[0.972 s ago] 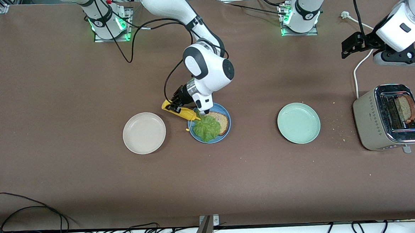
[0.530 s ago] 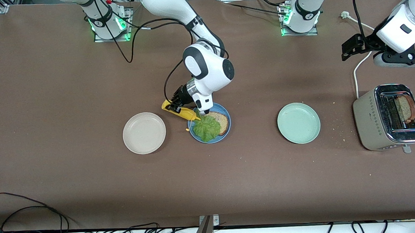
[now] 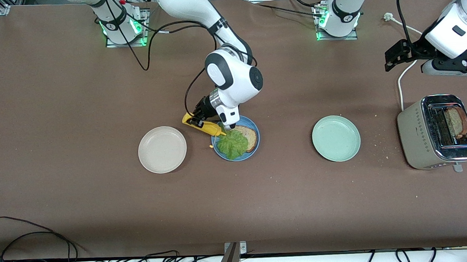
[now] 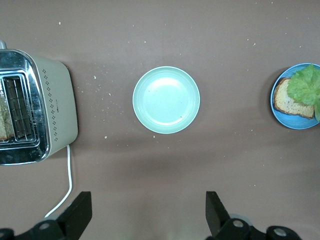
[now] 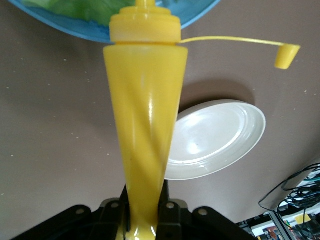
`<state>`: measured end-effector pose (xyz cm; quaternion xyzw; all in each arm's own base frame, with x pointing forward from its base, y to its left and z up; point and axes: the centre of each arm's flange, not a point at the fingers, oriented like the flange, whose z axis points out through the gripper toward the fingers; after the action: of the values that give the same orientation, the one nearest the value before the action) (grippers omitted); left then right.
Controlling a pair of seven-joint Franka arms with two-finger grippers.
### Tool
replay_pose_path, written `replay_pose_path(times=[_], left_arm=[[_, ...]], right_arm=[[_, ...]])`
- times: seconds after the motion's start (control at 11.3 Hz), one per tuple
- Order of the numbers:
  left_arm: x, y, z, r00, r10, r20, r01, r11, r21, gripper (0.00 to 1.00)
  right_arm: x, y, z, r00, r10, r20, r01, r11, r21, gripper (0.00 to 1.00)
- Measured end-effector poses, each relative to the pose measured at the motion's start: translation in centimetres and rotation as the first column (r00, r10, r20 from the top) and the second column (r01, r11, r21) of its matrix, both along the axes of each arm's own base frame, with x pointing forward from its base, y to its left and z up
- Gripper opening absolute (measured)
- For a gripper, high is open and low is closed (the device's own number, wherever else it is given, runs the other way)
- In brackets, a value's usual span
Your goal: Make sandwich in blue plate with both arms
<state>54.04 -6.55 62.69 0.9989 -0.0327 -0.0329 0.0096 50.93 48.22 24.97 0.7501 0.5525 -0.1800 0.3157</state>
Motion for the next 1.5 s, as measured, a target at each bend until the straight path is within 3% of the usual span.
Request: replay_pose_path(times=[0.44,0.62,0.97,1.33,1.5], left_arm=[[0.1,0.5,0.5,1.000,0.009,0.010,-0.009,1.000,-0.001,1.00],[0.5,0.6,0.1,1.000,0.010,0.015,-0.011,1.000,0.006,1.00],[1.7,1.4,-1.4,1.000,0.018,0.014,-0.019,0.999,0.027,1.00],[1.7,2.5,0.2,0.998,0.039,0.047,-0.040,0.999,0.024,1.00],[1.7,2.5,1.2,0.997,0.038,0.067,-0.040,0.999,0.022,1.00]], right_arm=[[2.3,-1.8,8.2,0.999,-0.022,-0.041,0.030,0.980,0.198,0.22],[2.8,-3.2,10.5,0.998,-0.022,-0.054,0.034,0.972,0.233,0.22],[7.6,-10.4,13.2,0.987,-0.015,-0.160,0.071,0.931,0.358,0.22],[12.9,-20.6,14.7,0.962,0.069,-0.266,0.082,0.852,0.517,0.22],[15.2,-26.5,14.7,0.945,0.138,-0.298,0.087,0.769,0.633,0.22]])
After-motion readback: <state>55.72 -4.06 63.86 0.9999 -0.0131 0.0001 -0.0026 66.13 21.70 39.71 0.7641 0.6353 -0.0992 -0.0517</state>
